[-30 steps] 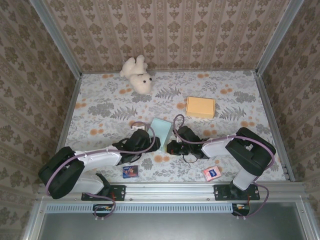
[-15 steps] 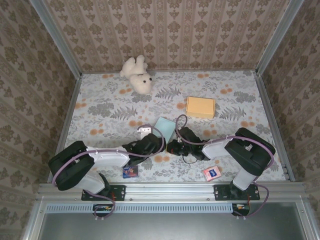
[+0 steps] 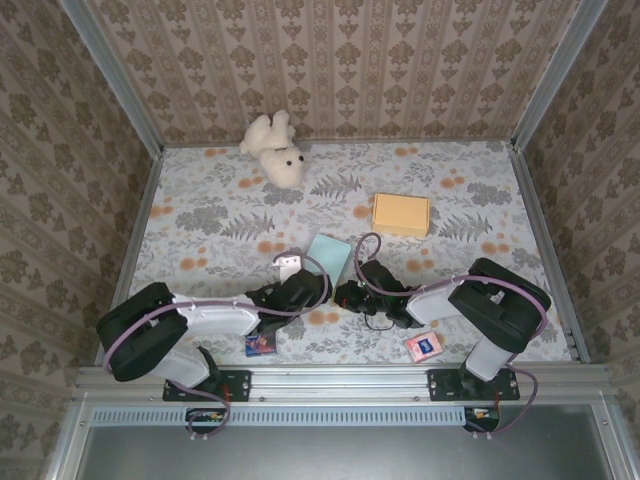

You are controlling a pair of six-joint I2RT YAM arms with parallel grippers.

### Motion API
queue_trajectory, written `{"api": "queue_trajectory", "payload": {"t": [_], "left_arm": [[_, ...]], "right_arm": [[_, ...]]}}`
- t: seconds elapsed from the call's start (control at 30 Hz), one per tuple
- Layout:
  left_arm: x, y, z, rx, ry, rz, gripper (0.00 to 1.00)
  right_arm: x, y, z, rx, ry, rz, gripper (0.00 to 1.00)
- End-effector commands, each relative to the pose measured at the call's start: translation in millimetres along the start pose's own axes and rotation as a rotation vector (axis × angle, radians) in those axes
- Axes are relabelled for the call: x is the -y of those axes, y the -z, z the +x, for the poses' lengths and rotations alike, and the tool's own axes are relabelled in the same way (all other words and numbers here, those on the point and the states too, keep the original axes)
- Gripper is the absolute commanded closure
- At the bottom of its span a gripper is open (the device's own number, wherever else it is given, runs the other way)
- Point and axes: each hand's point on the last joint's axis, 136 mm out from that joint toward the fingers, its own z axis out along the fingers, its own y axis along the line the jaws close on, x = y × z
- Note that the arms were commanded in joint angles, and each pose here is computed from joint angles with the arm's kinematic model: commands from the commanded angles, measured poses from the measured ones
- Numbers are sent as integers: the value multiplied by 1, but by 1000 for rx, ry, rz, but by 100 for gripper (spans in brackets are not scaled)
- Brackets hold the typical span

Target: Fold the paper box

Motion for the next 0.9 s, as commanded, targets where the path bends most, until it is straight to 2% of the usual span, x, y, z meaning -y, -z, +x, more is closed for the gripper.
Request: {"api": "queue_trajectory", "payload": {"t": [0.0,0.33,0.6,0.77,0.87], "left_arm": [[31,9,14,-119,32,168,14],[-10,12,-11,-49,71,76,13],[-24,28,-56,55,35,43,11],[-20,13,-84,85,25,52,11],[-10,-6,-95,70,39,103,11]], "right_arm": [[-10,0,0,25,80,-26,100],[9,29,-13,64,114,54,100],[28,55,-53,88,118,125,100],[28,54,-87,111,105,129,100],[34,47,-104,112,79,128,100]]}}
